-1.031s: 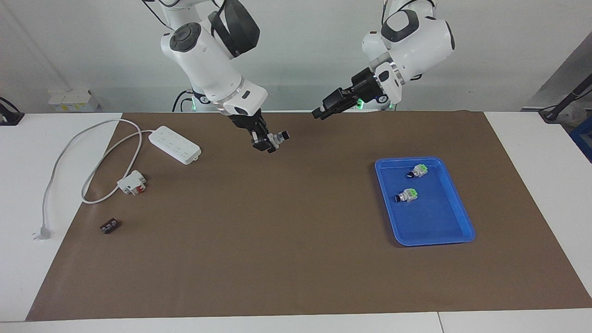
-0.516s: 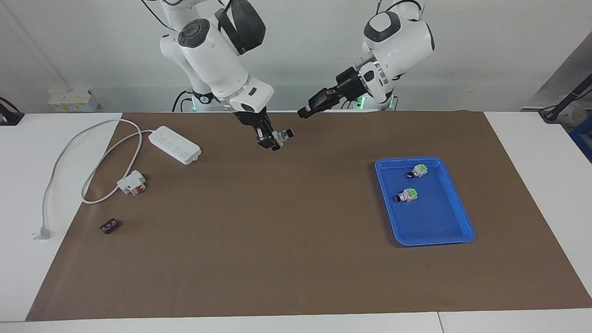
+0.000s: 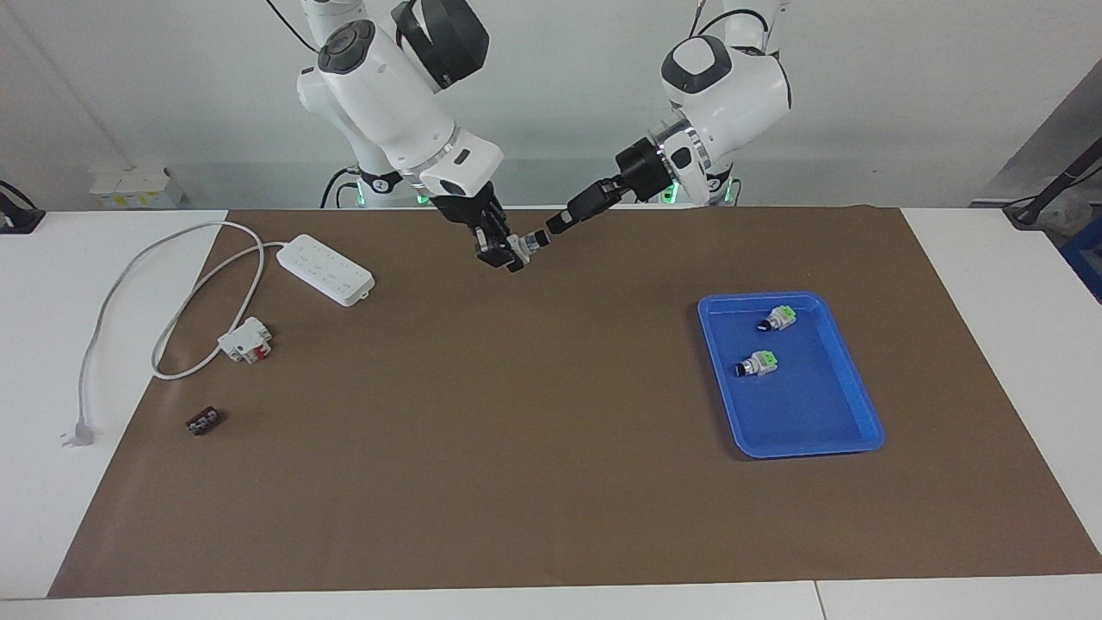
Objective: Turn and place switch with both arms
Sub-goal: 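Close the left gripper on the switch held by the right gripper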
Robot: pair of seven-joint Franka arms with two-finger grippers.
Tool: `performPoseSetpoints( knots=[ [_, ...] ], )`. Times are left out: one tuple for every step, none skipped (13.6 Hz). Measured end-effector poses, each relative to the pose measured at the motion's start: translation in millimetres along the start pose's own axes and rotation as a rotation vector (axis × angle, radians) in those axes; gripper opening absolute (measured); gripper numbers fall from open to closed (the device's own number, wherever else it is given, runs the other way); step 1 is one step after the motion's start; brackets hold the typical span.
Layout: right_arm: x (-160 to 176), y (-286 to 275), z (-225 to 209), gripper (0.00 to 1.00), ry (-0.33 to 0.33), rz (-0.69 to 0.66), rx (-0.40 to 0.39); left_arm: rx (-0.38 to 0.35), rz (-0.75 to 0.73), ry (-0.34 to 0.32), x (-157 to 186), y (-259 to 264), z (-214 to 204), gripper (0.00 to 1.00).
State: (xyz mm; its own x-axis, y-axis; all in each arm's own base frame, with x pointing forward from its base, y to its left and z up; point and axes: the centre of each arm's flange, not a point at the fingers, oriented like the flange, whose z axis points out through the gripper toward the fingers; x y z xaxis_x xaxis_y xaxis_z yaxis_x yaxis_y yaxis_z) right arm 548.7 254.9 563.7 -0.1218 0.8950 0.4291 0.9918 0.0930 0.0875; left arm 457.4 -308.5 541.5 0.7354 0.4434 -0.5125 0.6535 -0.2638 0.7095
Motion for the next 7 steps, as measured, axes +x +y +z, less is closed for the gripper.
performPoseSetpoints(
  knots=[
    [-0.2,0.0,0.2,0.33,0.000,0.000,0.000,-0.006,-0.006,-0.002,-0.3,0.2,0.1,0.37],
    [-0.2,-0.1,0.3,0.33,0.000,-0.001,0.001,-0.010,-0.009,-0.003,-0.5,0.5,0.0,0.37],
    [-0.2,-0.1,0.3,0.33,0.000,-0.001,0.001,-0.013,-0.010,-0.003,-0.8,1.3,-0.3,0.36],
    [-0.2,-0.1,0.3,0.33,0.001,-0.001,0.001,-0.015,-0.009,-0.003,-1.2,2.4,-0.8,0.36],
    [-0.2,-0.1,0.4,0.33,0.001,-0.002,0.001,-0.019,-0.008,-0.001,-1.3,3.3,-1.3,0.36],
    [-0.2,-0.1,0.4,0.33,0.001,-0.003,0.001,-0.022,-0.008,0.004,-1.4,3.6,-1.3,0.36],
    [-0.2,-0.1,0.4,0.33,0.001,-0.004,0.001,-0.026,-0.006,0.010,-2.3,3.6,-0.2,0.36]
  ],
)
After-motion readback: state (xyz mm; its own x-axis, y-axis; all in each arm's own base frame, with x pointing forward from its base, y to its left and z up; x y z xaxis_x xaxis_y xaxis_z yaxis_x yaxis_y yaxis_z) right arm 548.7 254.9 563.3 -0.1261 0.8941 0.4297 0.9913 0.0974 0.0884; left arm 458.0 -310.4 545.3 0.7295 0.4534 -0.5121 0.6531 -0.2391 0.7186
